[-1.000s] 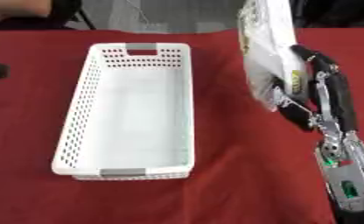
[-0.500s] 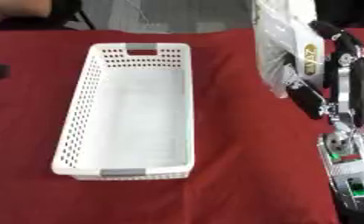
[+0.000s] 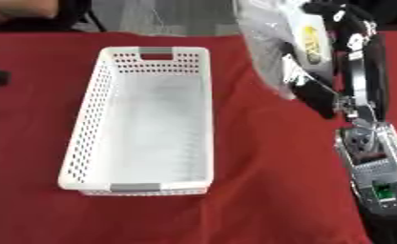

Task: Pick up objects on the table and place them in the box.

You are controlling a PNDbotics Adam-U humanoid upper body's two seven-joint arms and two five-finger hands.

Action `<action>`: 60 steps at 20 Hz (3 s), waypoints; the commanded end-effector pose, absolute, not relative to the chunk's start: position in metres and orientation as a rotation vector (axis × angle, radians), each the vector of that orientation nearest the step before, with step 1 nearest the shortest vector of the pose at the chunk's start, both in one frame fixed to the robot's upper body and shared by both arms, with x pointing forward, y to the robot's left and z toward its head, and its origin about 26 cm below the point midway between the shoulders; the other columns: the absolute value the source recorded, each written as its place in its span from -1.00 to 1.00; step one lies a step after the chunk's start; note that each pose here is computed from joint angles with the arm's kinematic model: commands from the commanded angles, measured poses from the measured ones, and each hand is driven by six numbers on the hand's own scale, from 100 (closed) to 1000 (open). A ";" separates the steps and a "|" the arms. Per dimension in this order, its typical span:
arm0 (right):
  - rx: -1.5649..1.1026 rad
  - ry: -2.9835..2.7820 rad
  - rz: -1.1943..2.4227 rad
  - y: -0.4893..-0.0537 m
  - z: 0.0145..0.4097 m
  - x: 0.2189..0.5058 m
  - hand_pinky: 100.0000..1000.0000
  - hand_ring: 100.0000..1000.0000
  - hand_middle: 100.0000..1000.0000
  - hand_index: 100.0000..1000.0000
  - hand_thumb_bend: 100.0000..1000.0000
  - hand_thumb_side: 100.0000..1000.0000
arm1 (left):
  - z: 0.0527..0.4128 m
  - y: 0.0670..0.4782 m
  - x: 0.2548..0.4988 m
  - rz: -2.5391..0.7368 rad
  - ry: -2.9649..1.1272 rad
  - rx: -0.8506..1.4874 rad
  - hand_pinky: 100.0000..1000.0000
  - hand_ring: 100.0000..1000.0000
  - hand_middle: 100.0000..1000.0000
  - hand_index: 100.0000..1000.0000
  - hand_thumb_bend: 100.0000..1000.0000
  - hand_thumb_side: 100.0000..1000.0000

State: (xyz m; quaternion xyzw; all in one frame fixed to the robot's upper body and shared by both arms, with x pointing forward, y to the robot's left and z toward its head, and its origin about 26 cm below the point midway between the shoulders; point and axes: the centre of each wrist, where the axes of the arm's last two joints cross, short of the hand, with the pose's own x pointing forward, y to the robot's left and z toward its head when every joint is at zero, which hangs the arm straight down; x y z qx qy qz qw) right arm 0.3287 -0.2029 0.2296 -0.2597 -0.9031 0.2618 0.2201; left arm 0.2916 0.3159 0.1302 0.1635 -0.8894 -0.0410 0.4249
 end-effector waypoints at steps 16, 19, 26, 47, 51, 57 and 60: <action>-0.267 -2.674 1.320 -0.126 0.265 0.306 -1.00 -1.00 -1.00 -0.62 -1.00 -0.93 | 0.136 0.315 0.292 -0.140 -2.242 0.392 0.27 0.12 0.53 0.42 -1.00 1.00; -0.222 -2.611 1.447 -0.120 0.251 0.313 -1.00 -1.00 -1.00 -0.59 -1.00 -0.91 | 0.136 0.315 0.292 -0.141 -2.242 0.390 0.27 0.12 0.53 0.42 -1.00 1.00; -0.202 -2.303 1.946 -0.109 0.206 0.337 -0.72 0.21 0.31 0.63 -0.63 0.24 | 0.136 0.314 0.293 -0.144 -2.243 0.386 0.27 0.12 0.53 0.42 -1.00 1.00; -0.265 -2.021 2.125 -0.128 0.205 0.349 1.00 1.00 1.00 1.00 0.14 0.57 | 0.134 0.315 0.292 -0.143 -2.237 0.390 0.27 0.12 0.53 0.42 -1.00 1.00; -0.373 -2.119 2.009 -0.136 0.228 0.351 0.98 1.00 1.00 1.00 0.10 0.62 | 0.134 0.315 0.292 -0.143 -2.234 0.390 0.27 0.12 0.53 0.42 -1.00 1.00; -0.614 -2.296 1.580 -0.169 0.262 0.357 0.68 0.90 0.93 1.00 -0.29 0.68 | 0.133 0.316 0.292 -0.140 -2.230 0.395 0.28 0.12 0.53 0.42 -1.00 1.00; -0.779 -2.477 1.138 -0.190 0.276 0.351 0.49 0.76 0.77 0.98 -0.59 0.72 | 0.133 0.317 0.292 -0.138 -2.229 0.399 0.28 0.12 0.53 0.42 -1.00 1.00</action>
